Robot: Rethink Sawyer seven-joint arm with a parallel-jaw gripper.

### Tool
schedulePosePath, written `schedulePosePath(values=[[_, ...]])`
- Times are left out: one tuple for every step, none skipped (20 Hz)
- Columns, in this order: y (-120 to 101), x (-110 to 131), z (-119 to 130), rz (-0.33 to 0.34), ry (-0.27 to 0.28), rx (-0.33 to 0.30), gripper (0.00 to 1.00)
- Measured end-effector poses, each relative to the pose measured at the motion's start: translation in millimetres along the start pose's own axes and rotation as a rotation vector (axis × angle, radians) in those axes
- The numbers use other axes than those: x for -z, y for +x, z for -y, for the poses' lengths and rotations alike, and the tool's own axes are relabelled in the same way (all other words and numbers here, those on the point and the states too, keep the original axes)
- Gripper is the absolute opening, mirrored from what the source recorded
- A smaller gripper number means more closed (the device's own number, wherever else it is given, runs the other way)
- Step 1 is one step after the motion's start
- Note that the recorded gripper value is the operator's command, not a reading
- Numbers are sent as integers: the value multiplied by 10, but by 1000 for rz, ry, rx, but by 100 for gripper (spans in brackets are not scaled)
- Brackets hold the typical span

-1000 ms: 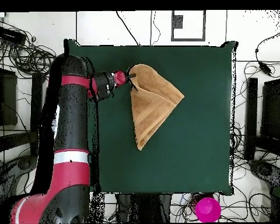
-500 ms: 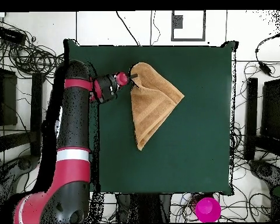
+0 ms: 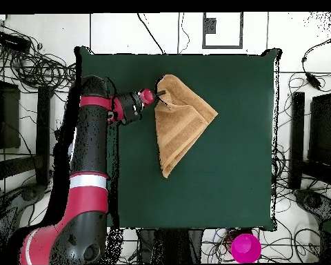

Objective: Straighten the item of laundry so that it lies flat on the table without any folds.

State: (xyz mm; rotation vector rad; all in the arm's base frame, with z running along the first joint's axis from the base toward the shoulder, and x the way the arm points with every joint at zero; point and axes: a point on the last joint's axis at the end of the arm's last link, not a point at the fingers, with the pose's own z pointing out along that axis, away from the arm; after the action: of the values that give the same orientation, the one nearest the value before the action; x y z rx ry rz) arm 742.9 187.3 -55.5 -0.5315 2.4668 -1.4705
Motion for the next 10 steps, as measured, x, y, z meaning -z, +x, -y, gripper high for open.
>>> schedulePosePath(values=[[4, -5, -2, 2, 4, 4, 0], [4, -7, 1, 3, 6, 5, 0], [4, -7, 2, 3, 6, 5, 0], [3, -7, 3, 3, 7, 5, 0], [3, -7, 5, 3, 7, 5, 0], [4, -8, 4, 3, 7, 5, 0], [4, -8, 4, 3, 7, 5, 0], [3, -7, 4, 3, 7, 5, 0], [4, -8, 4, 3, 7, 5, 0], [3, -8, 4, 3, 7, 5, 0]])
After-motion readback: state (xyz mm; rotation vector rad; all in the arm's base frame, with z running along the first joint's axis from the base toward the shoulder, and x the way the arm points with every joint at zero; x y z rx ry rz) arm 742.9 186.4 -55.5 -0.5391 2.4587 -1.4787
